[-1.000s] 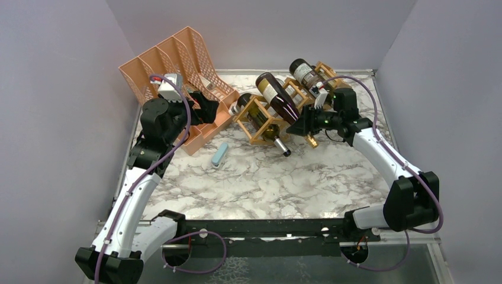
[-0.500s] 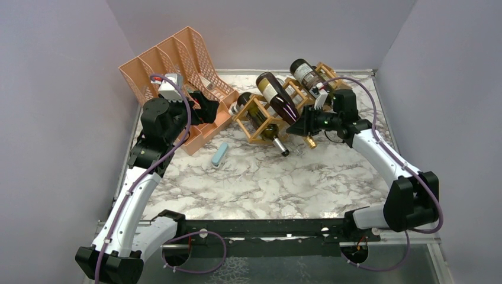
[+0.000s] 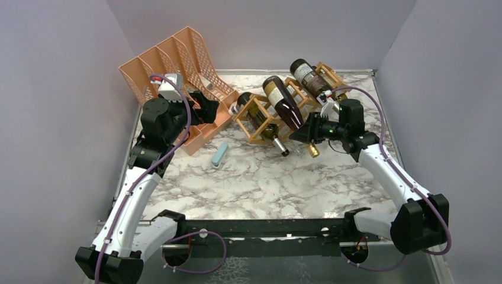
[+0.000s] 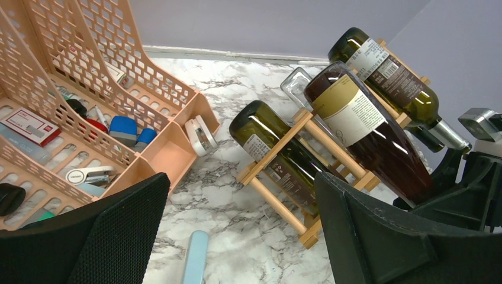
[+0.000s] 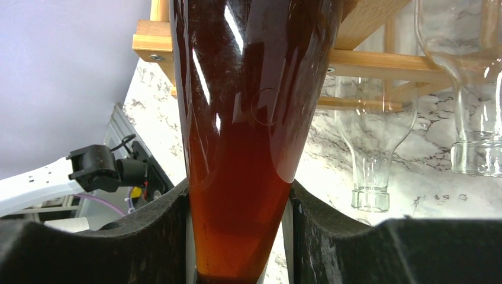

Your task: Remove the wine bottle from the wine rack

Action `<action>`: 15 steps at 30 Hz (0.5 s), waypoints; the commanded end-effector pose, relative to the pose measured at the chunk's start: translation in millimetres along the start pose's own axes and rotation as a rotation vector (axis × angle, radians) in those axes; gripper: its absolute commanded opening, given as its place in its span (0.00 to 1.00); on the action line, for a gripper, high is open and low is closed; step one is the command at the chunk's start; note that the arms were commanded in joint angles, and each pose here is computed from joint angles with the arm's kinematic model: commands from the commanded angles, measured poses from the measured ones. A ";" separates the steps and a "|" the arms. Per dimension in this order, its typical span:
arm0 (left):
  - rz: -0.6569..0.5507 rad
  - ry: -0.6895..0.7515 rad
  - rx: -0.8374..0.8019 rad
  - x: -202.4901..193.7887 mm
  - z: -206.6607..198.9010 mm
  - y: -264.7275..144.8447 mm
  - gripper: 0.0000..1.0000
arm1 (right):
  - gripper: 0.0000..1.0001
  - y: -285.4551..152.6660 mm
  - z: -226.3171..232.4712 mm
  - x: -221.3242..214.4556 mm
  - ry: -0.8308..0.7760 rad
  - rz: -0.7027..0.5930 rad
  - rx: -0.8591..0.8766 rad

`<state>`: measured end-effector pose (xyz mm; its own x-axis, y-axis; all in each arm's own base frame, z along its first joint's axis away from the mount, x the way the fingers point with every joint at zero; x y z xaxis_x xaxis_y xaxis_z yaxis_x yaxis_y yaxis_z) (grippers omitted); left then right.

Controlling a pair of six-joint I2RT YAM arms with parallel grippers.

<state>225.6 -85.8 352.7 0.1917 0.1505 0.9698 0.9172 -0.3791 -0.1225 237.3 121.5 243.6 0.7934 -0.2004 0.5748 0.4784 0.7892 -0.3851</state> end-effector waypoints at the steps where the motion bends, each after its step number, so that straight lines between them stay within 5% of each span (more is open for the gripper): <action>1: -0.013 -0.005 -0.017 3.5 -3.5 -6.3 0.99 | 0.15 -14.7 42.7 32.2 -0.176 -0.174 0.186; 15: -0.009 -0.004 -0.018 2.9 -3.5 -8.3 0.99 | 0.11 -31.7 72.7 48.7 -0.199 -0.254 0.256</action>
<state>222.9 -85.1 353.8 0.1900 0.1510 0.9701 0.9173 -0.3796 -0.1206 230.3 125.0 253.4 0.8205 -0.2605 0.5088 0.4800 0.7973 -0.3659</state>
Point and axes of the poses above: each gripper's point midway between its finger pads, its own y axis out along the fingers, its own z axis along the line the jaws close on, x = y × z, the point moved 10 cm from there along -y, back along the fingers, and after that the axes turned 9 degrees about y, right-handed, at the moved point
